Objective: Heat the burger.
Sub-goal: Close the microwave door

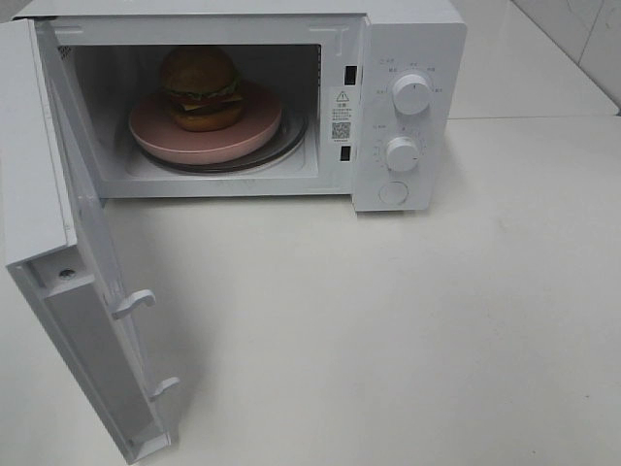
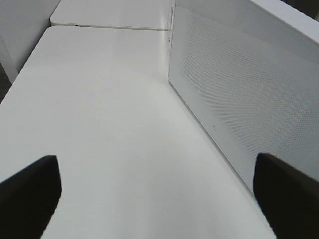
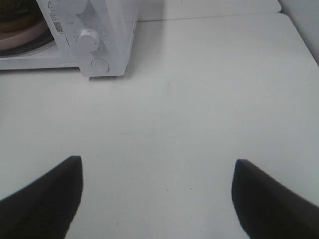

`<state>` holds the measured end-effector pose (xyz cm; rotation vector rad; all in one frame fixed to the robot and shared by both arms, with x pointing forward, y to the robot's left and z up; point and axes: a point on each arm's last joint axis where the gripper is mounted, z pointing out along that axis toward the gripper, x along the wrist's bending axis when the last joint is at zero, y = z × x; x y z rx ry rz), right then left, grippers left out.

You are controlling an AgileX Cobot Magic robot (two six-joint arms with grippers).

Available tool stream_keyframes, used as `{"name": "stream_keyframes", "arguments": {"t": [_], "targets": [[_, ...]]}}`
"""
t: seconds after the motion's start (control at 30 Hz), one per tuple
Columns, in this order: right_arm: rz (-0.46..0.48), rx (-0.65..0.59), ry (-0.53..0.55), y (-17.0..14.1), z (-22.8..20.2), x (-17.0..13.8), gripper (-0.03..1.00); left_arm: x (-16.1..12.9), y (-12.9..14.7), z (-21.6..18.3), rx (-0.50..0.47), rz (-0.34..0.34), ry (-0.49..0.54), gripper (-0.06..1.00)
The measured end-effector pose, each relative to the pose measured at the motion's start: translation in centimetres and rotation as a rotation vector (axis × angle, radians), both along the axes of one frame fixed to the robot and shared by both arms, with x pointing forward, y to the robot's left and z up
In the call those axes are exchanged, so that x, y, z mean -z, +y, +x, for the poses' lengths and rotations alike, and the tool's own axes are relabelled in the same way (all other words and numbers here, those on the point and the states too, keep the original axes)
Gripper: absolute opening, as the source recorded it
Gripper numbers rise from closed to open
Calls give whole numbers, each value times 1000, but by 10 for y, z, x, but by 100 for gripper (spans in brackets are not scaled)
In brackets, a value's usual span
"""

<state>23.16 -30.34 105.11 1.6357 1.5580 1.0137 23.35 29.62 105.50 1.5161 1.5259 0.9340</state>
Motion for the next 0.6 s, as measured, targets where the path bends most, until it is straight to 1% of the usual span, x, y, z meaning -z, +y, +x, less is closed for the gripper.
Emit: {"name": "stream_keyframes", "arguments": {"t": [0.13, 0.6], "targets": [[1, 20, -6, 0, -1, 0, 76, 0, 0, 0, 0, 0, 0, 99], [1, 22, -6, 0, -1, 0, 76, 0, 0, 0, 0, 0, 0, 99]]}}
